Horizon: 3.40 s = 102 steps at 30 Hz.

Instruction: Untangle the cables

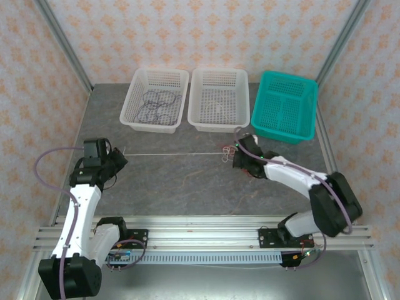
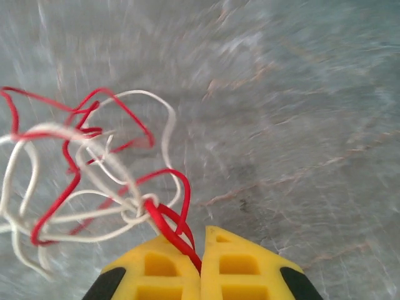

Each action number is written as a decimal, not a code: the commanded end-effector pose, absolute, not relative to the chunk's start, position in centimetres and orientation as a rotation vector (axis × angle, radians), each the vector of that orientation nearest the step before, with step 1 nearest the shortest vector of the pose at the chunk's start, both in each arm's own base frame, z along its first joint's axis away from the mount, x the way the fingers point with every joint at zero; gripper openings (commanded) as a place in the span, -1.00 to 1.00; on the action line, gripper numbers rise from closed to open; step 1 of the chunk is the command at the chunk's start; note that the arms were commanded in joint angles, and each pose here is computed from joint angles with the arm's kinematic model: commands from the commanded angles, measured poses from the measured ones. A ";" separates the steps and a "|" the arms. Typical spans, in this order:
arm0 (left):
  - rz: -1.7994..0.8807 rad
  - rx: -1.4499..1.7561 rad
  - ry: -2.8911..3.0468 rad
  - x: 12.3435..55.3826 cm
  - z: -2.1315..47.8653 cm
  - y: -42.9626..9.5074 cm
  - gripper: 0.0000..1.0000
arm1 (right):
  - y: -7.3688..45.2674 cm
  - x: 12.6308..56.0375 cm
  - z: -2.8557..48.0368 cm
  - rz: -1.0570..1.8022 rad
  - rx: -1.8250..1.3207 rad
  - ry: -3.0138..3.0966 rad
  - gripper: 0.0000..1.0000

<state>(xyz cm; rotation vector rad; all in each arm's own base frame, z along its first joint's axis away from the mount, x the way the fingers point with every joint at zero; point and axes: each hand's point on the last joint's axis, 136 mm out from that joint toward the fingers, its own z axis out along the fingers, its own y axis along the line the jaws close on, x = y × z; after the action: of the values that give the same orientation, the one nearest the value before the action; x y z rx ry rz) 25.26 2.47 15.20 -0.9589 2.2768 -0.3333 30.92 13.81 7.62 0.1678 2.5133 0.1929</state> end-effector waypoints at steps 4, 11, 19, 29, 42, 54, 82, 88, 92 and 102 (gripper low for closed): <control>-0.075 -1.184 2.222 22.9 12.8 6.8 -1.00 | 1.6 28.1 7.5 0.100 0.983 2.285 -1.00; -0.512 -0.928 2.260 26.2 10.7 0.6 -1.00 | 8.6 30.1 10.0 0.561 0.553 2.356 -1.00; -0.718 -0.434 2.299 26.8 11.3 -9.8 -0.71 | 13.5 30.6 12.6 0.731 0.273 2.362 -1.00; -0.995 0.197 2.224 25.2 14.5 -20.9 -0.46 | 15.1 31.5 20.8 0.907 0.285 2.180 -1.00; -0.764 0.533 2.083 29.5 17.5 -26.2 0.52 | 17.9 30.3 26.7 1.090 0.135 2.080 -1.00; -0.854 0.652 1.914 35.1 18.3 -32.4 0.14 | 18.6 29.6 27.3 1.140 0.118 2.098 -1.00; -0.482 0.031 2.158 27.6 19.4 -14.3 -1.00 | -7.2 24.8 11.8 -0.184 1.251 2.046 -0.40; -0.761 0.223 2.132 27.2 19.7 -19.2 -1.00 | -1.3 27.9 9.8 0.240 1.063 2.193 -0.73; -0.909 0.423 2.112 26.2 19.8 -23.6 -1.00 | 1.1 28.9 10.3 0.402 0.964 2.228 -0.69; -0.963 0.451 2.068 26.6 21.1 -27.0 -0.27 | 9.2 29.6 13.8 0.459 0.656 2.289 -0.05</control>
<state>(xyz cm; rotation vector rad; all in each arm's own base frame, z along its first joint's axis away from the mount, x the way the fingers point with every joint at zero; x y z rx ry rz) 25.71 -25.68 17.53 0.4467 2.1856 -0.8992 28.80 7.42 11.63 0.7342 2.3408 0.4977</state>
